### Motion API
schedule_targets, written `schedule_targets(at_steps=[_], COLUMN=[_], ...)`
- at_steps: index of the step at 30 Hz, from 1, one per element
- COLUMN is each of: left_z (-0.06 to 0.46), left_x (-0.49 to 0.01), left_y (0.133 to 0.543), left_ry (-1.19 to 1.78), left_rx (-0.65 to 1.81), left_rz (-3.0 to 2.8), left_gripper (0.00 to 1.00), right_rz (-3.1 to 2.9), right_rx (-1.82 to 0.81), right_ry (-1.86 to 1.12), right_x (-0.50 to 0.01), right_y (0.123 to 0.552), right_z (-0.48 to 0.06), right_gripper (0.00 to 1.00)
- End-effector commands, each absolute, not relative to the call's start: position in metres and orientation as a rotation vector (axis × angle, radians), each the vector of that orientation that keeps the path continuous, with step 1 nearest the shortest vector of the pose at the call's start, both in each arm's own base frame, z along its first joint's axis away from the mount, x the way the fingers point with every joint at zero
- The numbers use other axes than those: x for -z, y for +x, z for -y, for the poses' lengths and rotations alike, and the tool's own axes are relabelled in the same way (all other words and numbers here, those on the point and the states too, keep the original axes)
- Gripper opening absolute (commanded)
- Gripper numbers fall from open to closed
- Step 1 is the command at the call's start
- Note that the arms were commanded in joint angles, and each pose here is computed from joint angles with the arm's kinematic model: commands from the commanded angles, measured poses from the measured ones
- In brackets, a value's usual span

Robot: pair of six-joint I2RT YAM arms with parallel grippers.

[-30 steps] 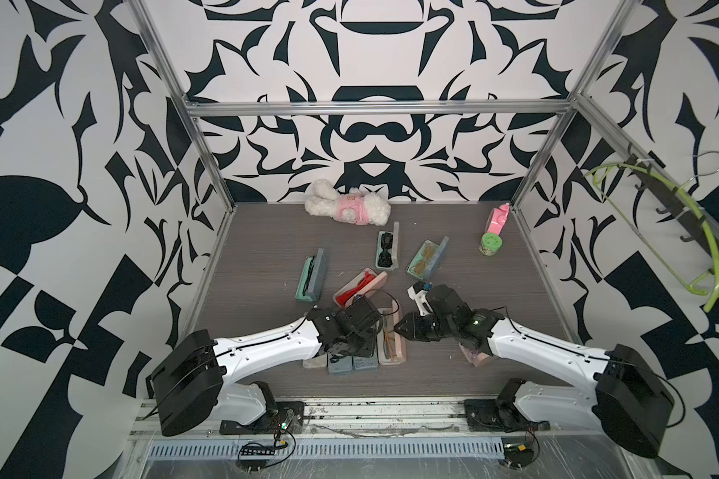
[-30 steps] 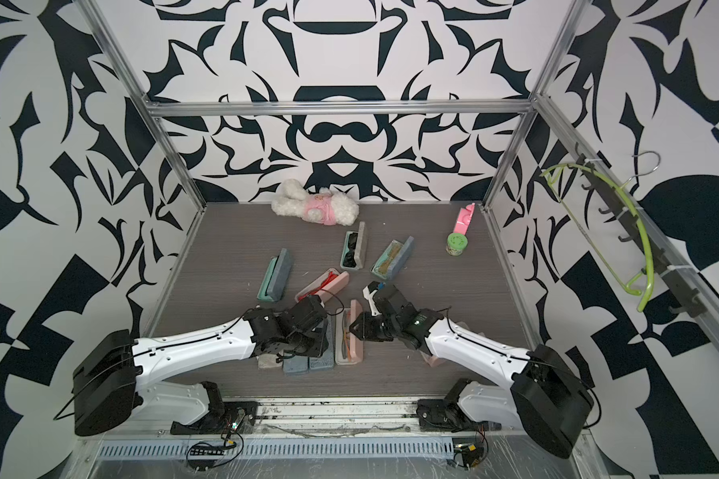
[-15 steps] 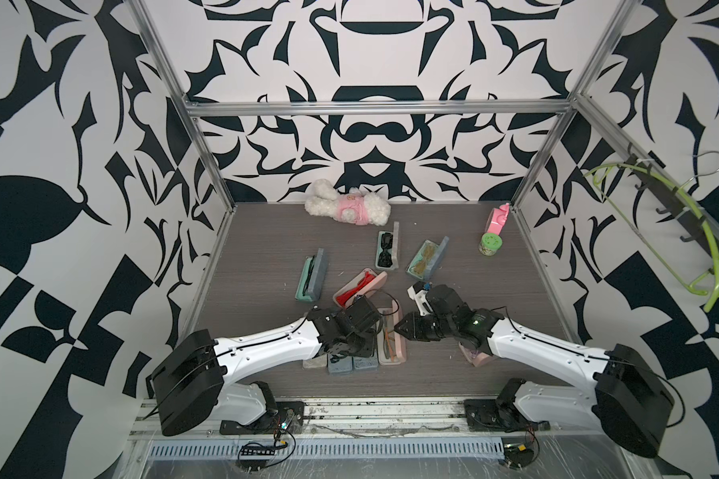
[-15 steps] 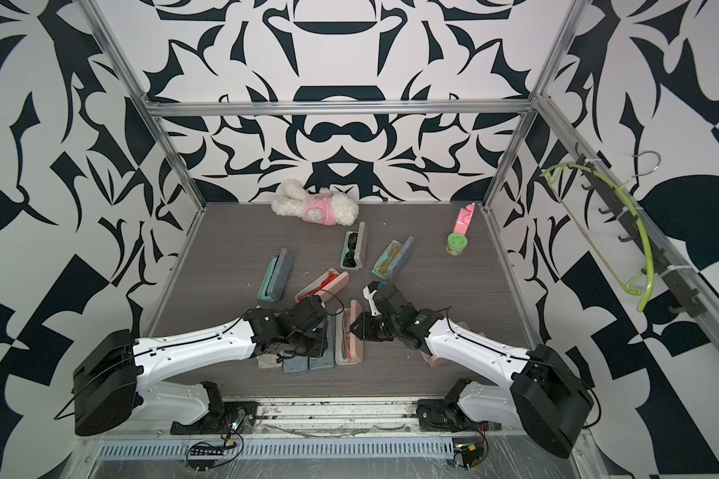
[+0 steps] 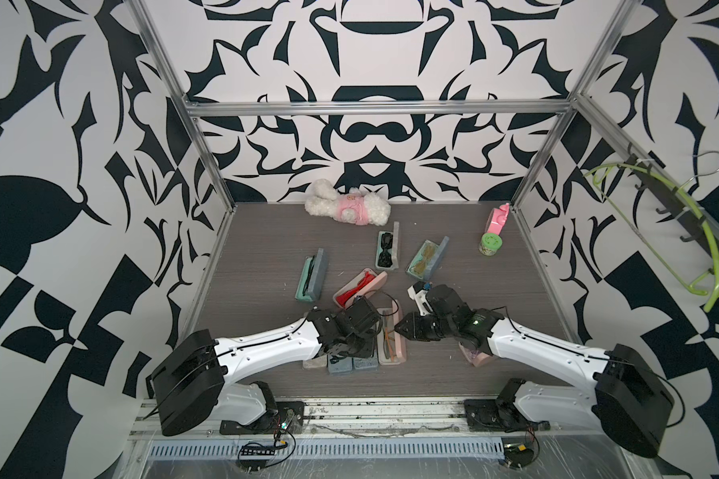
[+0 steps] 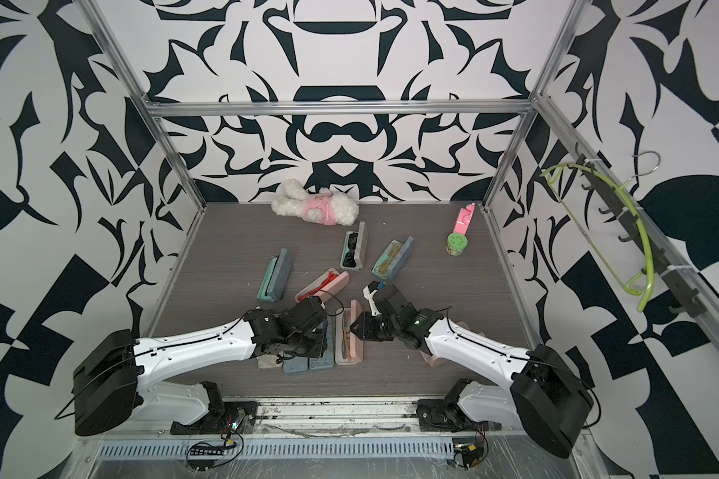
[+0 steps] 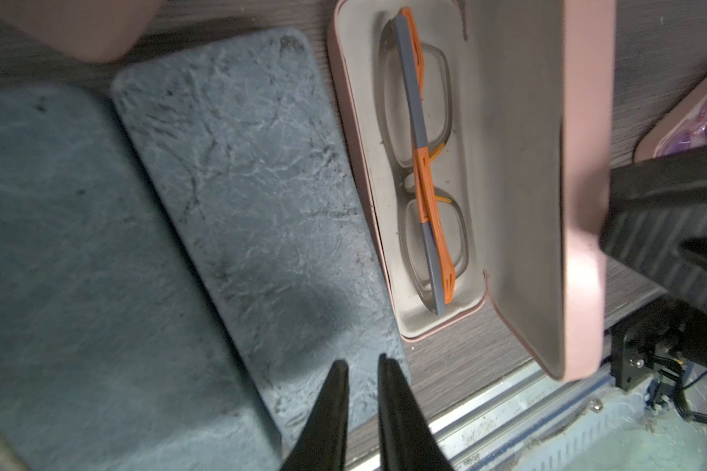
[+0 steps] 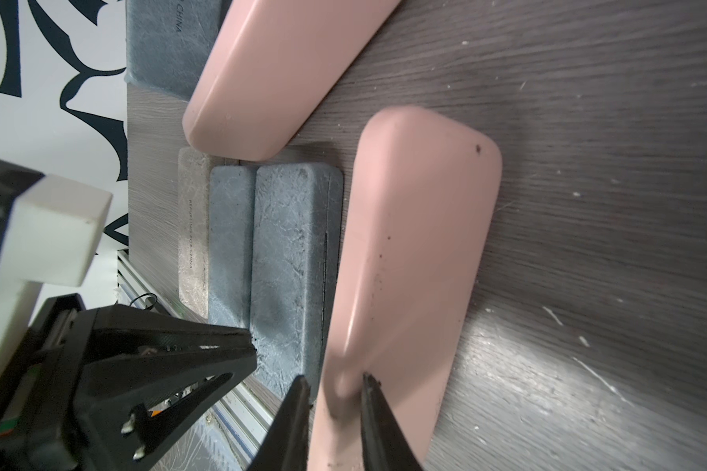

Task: Close the glasses case
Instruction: Close the glasses case at the center of the board.

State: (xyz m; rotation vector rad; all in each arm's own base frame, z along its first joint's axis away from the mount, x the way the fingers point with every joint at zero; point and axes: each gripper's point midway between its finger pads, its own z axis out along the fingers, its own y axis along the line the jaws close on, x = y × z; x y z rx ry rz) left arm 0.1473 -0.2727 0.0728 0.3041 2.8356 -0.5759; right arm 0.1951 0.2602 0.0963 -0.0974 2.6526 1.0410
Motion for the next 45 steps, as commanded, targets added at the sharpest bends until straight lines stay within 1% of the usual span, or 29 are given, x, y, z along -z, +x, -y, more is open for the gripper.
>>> schedule_targets(at_steps=[1, 17, 45], left_z=[0.270, 0.270, 0.267], left_x=[-0.070, -0.069, -0.069], left_y=[0.146, 0.145, 0.143], left_ry=[0.297, 0.299, 0.299], left_rx=[0.574, 0.582, 0.584], left_rz=[-2.849, -2.851, -2.847], left_gripper=[0.18, 0.15, 0.14], right_rz=[-2.632, -2.645, -2.674], right_rx=[-1.033, -1.044, -1.068], right_ry=[-0.108, -0.104, -0.098], right_x=[-0.096, -0.090, -0.073], right_y=[0.200, 0.201, 0.202], right_z=[-0.261, -0.265, -0.278], right_gripper=[0.25, 0.23, 0.21])
